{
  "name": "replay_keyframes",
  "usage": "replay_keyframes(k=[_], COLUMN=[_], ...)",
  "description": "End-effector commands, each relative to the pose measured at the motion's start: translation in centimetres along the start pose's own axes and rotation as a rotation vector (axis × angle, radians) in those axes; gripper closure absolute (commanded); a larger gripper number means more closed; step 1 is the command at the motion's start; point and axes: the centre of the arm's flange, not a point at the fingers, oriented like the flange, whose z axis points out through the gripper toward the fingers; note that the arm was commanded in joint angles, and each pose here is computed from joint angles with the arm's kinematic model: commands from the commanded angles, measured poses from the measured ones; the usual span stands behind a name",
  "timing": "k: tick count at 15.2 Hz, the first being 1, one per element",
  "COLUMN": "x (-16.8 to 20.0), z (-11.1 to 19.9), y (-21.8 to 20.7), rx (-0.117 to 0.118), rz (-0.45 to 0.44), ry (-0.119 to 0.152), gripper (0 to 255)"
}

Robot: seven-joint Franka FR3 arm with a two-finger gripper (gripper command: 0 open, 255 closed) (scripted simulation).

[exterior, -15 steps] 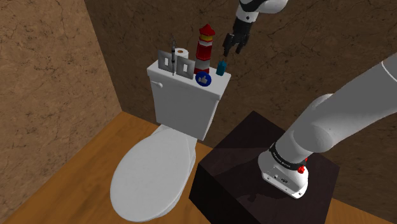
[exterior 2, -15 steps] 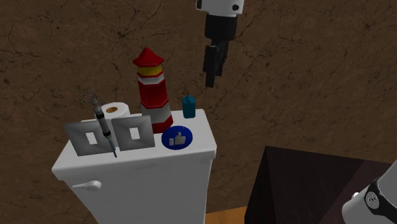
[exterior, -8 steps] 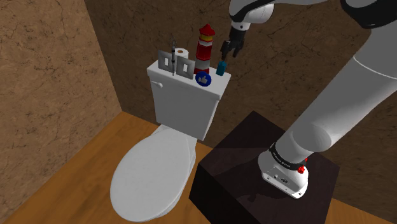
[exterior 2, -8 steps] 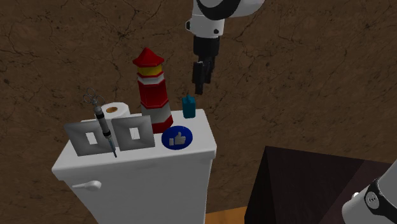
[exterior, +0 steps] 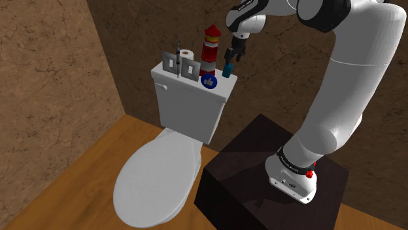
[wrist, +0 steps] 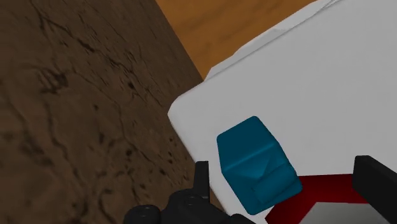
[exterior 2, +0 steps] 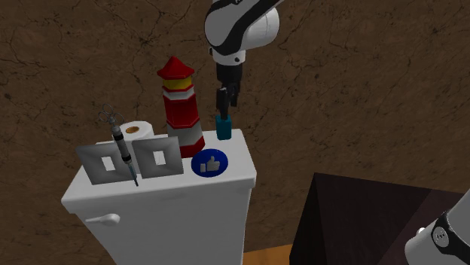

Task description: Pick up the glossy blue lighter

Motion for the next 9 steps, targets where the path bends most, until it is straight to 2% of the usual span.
replay_keyframes(k=[1, 9], x=[0.7, 0.6], z=[0.8, 4.8], y=[0.6, 0.6], rx=[-0.004, -0.004], rz=[-0.002, -0.002], ry=[-0.002, -0.002], gripper=[0, 0])
